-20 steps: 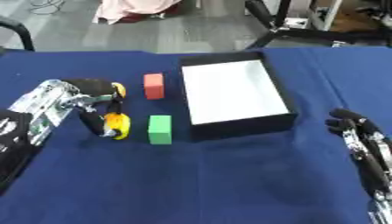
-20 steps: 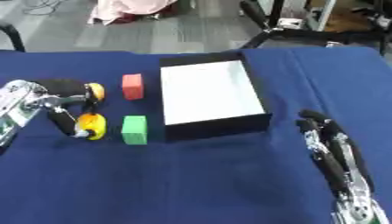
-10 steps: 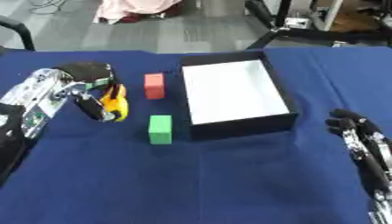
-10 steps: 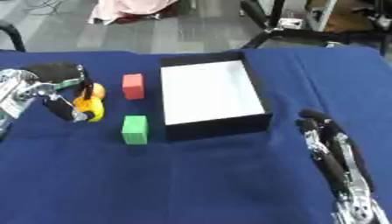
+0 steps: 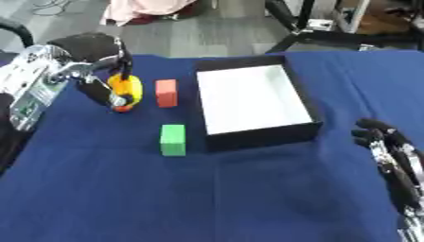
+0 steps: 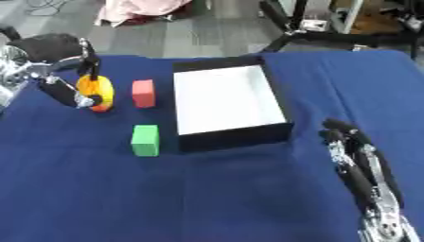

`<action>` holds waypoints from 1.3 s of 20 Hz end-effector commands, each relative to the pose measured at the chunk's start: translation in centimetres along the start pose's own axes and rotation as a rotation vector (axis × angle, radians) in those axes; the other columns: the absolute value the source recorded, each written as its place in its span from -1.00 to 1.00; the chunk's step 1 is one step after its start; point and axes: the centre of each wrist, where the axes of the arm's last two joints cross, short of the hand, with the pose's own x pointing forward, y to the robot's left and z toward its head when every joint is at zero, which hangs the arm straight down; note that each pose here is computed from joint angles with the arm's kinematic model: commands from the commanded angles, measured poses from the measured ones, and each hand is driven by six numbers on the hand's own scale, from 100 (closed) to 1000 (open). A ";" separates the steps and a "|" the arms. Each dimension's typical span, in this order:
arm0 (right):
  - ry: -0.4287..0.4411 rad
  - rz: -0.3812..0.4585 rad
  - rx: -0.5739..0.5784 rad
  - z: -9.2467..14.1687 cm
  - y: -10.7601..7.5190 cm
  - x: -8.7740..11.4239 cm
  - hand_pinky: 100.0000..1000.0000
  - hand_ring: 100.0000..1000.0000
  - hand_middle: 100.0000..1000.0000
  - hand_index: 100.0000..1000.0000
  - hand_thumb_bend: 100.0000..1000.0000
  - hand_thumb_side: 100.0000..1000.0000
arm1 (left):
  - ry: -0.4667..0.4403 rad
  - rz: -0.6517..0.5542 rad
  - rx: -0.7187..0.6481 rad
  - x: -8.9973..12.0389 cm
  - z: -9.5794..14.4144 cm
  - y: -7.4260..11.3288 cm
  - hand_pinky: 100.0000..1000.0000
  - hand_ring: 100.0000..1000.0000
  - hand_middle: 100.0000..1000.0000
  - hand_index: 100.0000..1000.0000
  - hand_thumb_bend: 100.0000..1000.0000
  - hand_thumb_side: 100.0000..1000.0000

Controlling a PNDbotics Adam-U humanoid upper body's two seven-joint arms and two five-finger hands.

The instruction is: Pick up objects on the table and place them in the box.

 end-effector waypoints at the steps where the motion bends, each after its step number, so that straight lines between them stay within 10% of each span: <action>1: -0.017 0.019 0.004 -0.3 -0.4 0.4 0.59 0.51 0.50 0.57 -1.00 0.22 | -0.043 -0.055 0.051 0.8 -0.2 3.1 -1.00 -0.95 -0.46 -0.06 -0.30 -0.64; 11: -0.021 0.006 0.015 -0.4 0.0 0.5 0.59 0.51 0.50 0.57 -1.00 0.22 | -0.229 -0.130 0.095 8.3 -7.8 8.6 -1.00 -0.96 -0.44 -0.05 -0.24 -0.59; 21: -0.042 -0.019 0.043 -1.0 0.8 0.9 0.59 0.51 0.50 0.57 -1.00 0.22 | -0.215 -0.072 0.058 12.5 -14.7 2.1 -1.00 -0.96 -0.41 -0.03 -0.29 -0.57; 26: -0.044 -0.023 0.045 -1.1 0.9 1.0 0.59 0.51 0.50 0.57 -1.00 0.22 | -0.168 -0.048 0.064 12.4 -15.9 -1.0 -0.70 -0.60 0.08 0.53 0.04 -0.19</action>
